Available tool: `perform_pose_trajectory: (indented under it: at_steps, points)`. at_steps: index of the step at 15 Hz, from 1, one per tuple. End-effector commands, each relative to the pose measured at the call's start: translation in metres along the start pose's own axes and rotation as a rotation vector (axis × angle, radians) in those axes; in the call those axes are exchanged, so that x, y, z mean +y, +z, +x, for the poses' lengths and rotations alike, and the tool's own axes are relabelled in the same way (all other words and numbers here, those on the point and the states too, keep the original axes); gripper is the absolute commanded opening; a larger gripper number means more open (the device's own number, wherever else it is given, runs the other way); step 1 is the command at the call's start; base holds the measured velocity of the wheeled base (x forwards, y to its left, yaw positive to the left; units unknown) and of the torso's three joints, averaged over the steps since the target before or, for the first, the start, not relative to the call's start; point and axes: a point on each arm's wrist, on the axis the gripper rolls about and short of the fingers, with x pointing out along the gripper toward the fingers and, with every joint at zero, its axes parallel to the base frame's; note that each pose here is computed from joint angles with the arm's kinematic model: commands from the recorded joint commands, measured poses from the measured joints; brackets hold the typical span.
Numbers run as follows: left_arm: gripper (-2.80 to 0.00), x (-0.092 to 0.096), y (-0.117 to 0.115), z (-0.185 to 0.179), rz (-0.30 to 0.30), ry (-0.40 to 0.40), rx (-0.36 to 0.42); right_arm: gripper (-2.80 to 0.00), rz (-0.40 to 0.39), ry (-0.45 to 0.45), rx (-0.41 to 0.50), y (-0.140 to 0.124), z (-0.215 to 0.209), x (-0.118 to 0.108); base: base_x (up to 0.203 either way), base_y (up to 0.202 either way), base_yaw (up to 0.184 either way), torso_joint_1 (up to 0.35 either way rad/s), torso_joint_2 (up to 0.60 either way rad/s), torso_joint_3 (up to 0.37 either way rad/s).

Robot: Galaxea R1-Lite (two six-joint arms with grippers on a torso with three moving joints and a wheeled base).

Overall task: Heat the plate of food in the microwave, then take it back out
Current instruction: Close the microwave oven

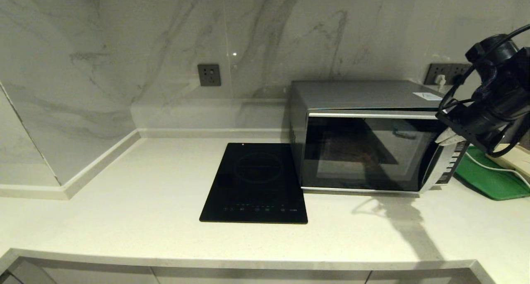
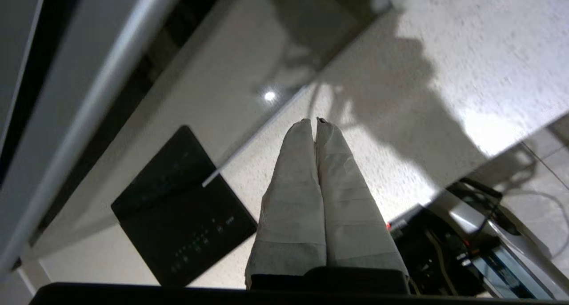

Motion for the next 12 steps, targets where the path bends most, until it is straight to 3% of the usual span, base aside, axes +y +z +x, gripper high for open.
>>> perform_pose_trajectory:
  at_steps: [1,3,12]
  points:
    - [-2.80,0.000,0.000,0.000,-0.001,0.000,0.000,-2.80,0.010,0.001,-0.008,0.005,0.017,0.002,0.000,0.000,0.000,0.000,0.00,0.000]
    - [-2.80,0.000,0.000,0.000,-0.001,0.000,0.000,-2.80,0.015,0.044,-0.032,0.009,0.023,0.007,0.000,0.000,0.000,0.000,0.00,0.000]
    - [-2.80,0.000,0.000,0.000,-0.001,0.001,0.000,-2.80,0.042,0.086,-0.082,0.023,0.033,0.007,0.000,0.000,0.000,0.000,0.00,0.000]
